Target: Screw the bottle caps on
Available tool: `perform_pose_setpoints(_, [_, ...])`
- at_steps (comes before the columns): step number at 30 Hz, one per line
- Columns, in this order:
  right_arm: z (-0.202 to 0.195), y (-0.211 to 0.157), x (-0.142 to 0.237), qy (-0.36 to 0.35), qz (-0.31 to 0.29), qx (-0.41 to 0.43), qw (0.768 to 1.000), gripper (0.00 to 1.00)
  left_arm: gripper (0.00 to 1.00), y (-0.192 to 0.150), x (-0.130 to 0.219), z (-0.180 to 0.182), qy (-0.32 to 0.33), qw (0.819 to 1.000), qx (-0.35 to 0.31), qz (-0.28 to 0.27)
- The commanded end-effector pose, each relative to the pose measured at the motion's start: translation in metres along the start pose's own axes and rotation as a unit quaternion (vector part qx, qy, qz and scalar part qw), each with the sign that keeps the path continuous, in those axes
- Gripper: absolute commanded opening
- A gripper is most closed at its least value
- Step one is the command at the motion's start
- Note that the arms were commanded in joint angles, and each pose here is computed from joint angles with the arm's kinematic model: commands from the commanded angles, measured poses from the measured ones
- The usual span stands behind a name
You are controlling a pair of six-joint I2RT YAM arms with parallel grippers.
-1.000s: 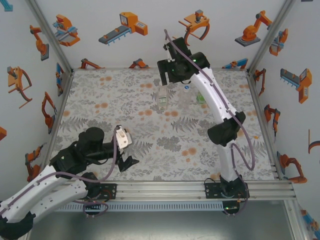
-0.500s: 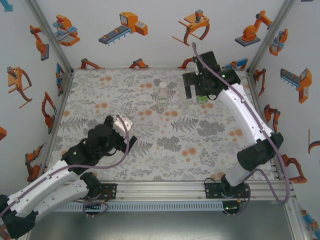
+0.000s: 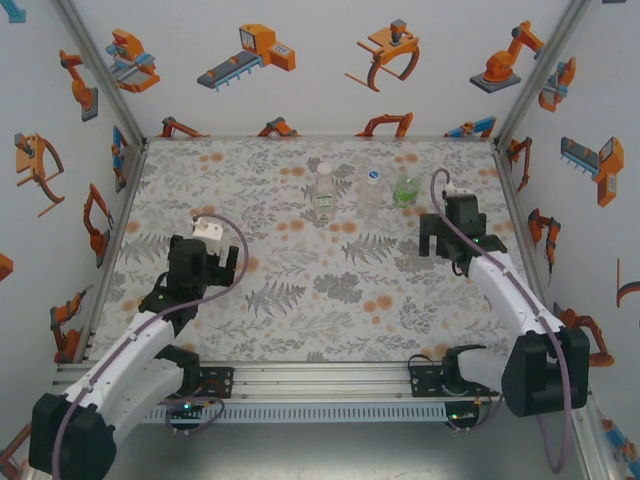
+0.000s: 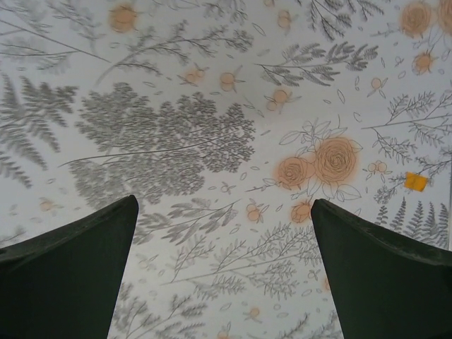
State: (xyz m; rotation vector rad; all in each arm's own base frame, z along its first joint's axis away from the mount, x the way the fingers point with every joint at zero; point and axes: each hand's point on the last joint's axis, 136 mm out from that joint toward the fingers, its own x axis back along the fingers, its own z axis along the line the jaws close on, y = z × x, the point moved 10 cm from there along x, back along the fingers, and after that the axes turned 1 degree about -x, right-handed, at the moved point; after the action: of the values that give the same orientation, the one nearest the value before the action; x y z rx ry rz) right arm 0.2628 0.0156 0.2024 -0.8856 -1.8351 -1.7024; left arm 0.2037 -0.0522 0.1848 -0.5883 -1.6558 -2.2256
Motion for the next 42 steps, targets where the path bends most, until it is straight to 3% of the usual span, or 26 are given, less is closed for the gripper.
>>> perform_pose_setpoints(1, [-0.011,0.003,-0.01,-0.006,-0.084,-0.017,0.996,0.99,0.97,0.004,-0.01,0.007,-0.004,0.998,0.043,-0.054])
perform_pose_setpoints(9, [-0.032,-0.032,-0.047,-0.001,-0.136,-0.082,0.987,0.99,0.97,-0.002,-0.04,0.024,-0.006,0.991,0.092,-0.101])
perform_pose_setpoints(18, [-0.042,-0.016,-0.064,0.023,-0.207,-0.112,0.972,1.0,0.97,0.001,-0.083,0.032,-0.009,0.989,0.097,-0.111])
perform_pose_setpoints(27, [-0.03,-0.015,-0.084,0.093,-0.211,-0.074,0.97,0.99,0.97,-0.018,-0.111,0.039,-0.05,0.985,0.125,-0.107])
perform_pose_setpoints(33, [-0.029,-0.029,-0.086,0.023,-0.225,-0.088,0.97,0.99,0.97,-0.016,-0.116,0.045,-0.033,0.986,0.142,-0.074])
perform_pose_setpoints(42, [-0.028,-0.029,-0.086,0.012,-0.226,-0.087,0.97,0.99,0.97,-0.015,-0.116,0.045,-0.03,0.986,0.142,-0.076])
